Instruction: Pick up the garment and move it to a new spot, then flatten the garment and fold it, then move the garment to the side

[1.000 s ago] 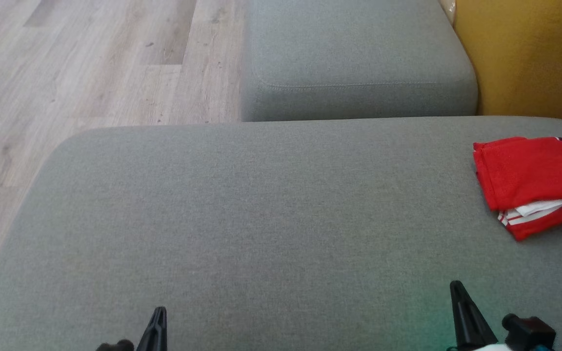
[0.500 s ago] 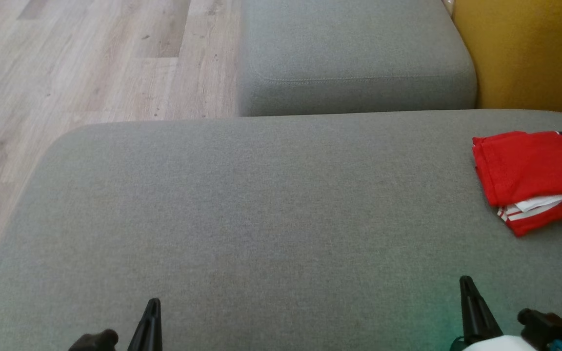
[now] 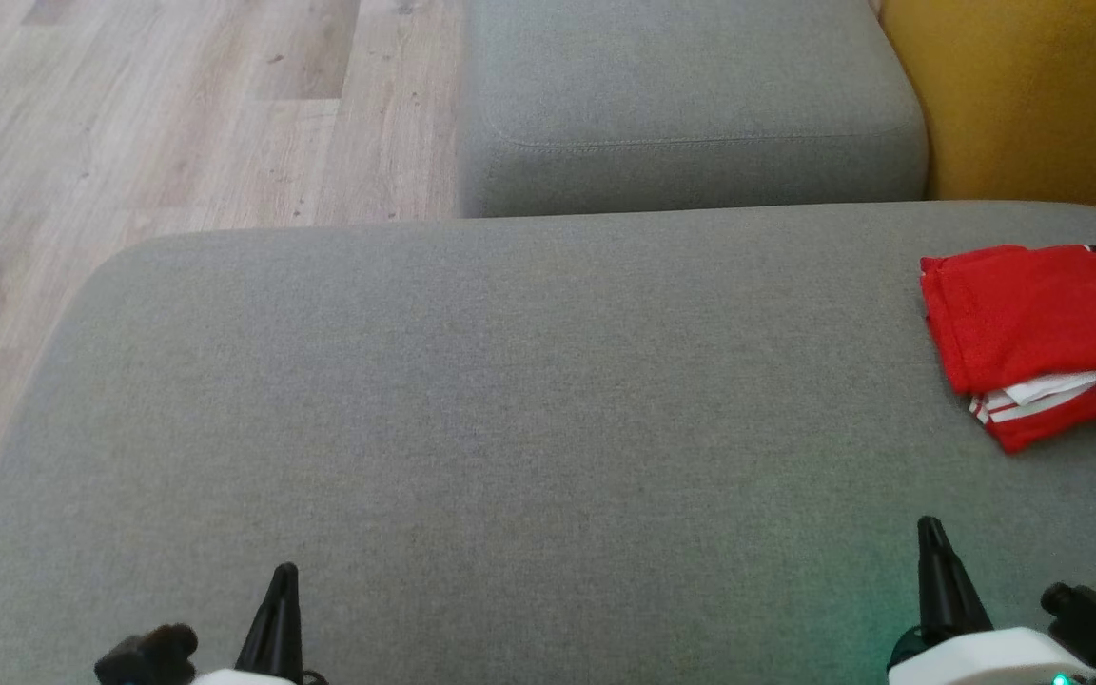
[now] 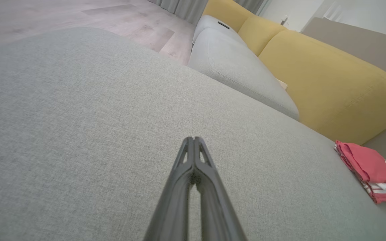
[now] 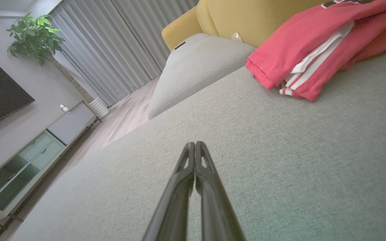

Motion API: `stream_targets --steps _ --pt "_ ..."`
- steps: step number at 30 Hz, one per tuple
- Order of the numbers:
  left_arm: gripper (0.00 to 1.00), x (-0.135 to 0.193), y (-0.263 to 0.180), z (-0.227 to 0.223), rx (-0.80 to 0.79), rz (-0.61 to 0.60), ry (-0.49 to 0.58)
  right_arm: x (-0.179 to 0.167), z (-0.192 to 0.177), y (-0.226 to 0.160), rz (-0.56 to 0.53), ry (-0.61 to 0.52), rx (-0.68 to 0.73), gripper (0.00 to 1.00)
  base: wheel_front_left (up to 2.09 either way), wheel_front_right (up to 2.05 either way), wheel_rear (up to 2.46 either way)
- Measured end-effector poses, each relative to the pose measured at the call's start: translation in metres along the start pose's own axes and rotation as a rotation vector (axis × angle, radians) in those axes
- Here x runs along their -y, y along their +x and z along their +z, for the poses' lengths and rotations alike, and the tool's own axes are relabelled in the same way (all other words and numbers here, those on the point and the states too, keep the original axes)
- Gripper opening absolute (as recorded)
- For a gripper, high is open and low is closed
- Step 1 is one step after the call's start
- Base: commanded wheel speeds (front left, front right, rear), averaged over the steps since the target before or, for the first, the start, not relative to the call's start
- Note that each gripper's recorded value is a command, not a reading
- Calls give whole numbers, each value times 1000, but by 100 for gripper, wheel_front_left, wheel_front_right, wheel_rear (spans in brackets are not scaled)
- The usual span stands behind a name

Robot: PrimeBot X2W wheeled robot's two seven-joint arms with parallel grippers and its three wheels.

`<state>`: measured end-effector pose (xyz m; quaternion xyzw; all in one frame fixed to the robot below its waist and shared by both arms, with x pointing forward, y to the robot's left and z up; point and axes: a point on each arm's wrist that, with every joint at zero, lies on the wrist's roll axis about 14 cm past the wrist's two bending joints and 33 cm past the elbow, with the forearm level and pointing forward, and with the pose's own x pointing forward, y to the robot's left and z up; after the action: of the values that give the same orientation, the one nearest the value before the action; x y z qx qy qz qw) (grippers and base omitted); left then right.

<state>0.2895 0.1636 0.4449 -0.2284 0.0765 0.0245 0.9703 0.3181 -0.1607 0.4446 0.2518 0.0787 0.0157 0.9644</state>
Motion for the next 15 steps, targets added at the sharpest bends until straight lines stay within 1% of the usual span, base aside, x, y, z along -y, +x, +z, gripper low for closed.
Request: stream_targets --steps 14,15 --pt "0 -5 11 3 -18 22 -167 6 10 8 -31 162 18 0 0 0 0" --pt "0 -5 11 3 -18 22 -167 6 10 8 -31 162 18 0 0 0 0"
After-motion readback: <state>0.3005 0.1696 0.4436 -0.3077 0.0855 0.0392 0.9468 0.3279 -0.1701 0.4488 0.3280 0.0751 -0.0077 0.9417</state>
